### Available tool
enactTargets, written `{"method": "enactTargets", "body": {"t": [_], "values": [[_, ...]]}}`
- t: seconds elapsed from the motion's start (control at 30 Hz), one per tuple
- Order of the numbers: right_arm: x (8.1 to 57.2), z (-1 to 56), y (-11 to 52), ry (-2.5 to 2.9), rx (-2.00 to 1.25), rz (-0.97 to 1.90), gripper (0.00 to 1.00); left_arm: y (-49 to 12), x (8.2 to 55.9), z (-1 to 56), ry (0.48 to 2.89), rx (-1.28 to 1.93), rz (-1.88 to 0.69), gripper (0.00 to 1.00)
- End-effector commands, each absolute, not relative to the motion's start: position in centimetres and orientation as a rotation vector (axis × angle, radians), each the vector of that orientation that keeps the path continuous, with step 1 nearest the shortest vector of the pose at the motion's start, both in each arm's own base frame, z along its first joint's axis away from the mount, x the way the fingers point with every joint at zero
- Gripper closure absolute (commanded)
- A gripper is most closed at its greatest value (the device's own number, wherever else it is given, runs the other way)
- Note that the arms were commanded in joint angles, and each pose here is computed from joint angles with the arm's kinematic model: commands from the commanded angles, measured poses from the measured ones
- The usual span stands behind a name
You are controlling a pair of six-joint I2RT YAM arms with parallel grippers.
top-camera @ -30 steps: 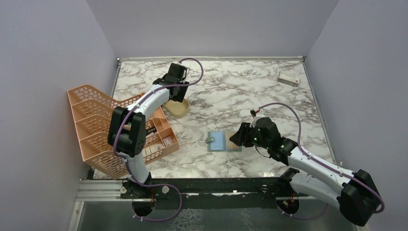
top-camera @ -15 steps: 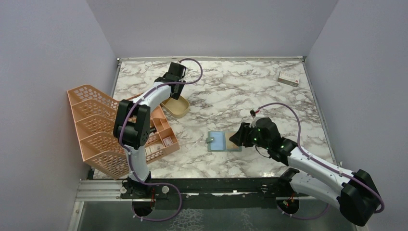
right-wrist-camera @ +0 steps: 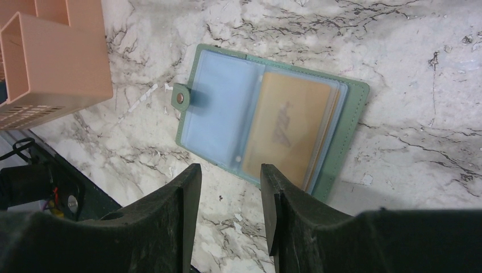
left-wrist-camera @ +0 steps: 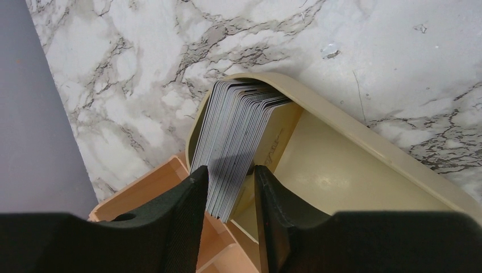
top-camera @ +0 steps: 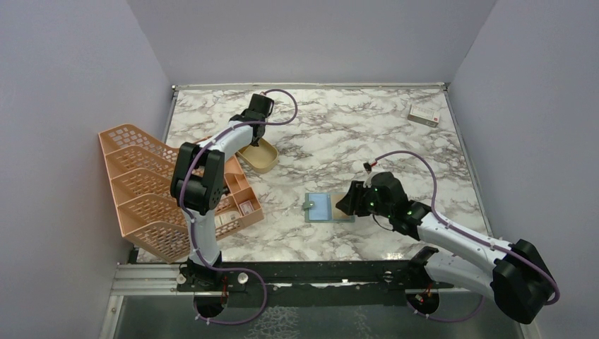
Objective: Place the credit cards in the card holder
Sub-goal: Pick up the credit card from the storage box.
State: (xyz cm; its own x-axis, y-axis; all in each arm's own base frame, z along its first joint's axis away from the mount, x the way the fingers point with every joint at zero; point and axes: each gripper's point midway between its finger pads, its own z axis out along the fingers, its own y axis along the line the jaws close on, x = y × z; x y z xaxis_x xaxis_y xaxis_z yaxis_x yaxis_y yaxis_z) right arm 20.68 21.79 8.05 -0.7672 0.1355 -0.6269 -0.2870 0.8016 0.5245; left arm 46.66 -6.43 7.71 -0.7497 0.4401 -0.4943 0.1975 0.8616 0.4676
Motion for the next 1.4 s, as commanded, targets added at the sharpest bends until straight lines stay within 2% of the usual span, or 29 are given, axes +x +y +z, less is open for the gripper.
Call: {"method": "enactTargets", "body": {"t": [0.0, 0.37, 1.0, 1.37], "values": [[21.3, 8.9, 22.2, 2.268, -0.134, 0.819, 0.57, -6.2, 47.7, 8.9, 2.376, 0.443, 0.565, 0.63], [21.3, 9.0, 22.1, 2.268, -0.129, 0.812, 0.57, -5.9, 47.8, 9.5, 2.364, 0.447, 0.592, 0.72], [21.0, 8.8, 22.1, 2.274, -0.119, 0.829, 0.57, -6.4, 47.6, 11.3, 2.325, 0.457, 0.601, 0.82], [20.8, 9.0, 22.3, 2.275, -0.124, 0.846, 0.57, -7.8, 47.0, 12.5, 2.329, 0.488, 0.553, 0.97]]}}
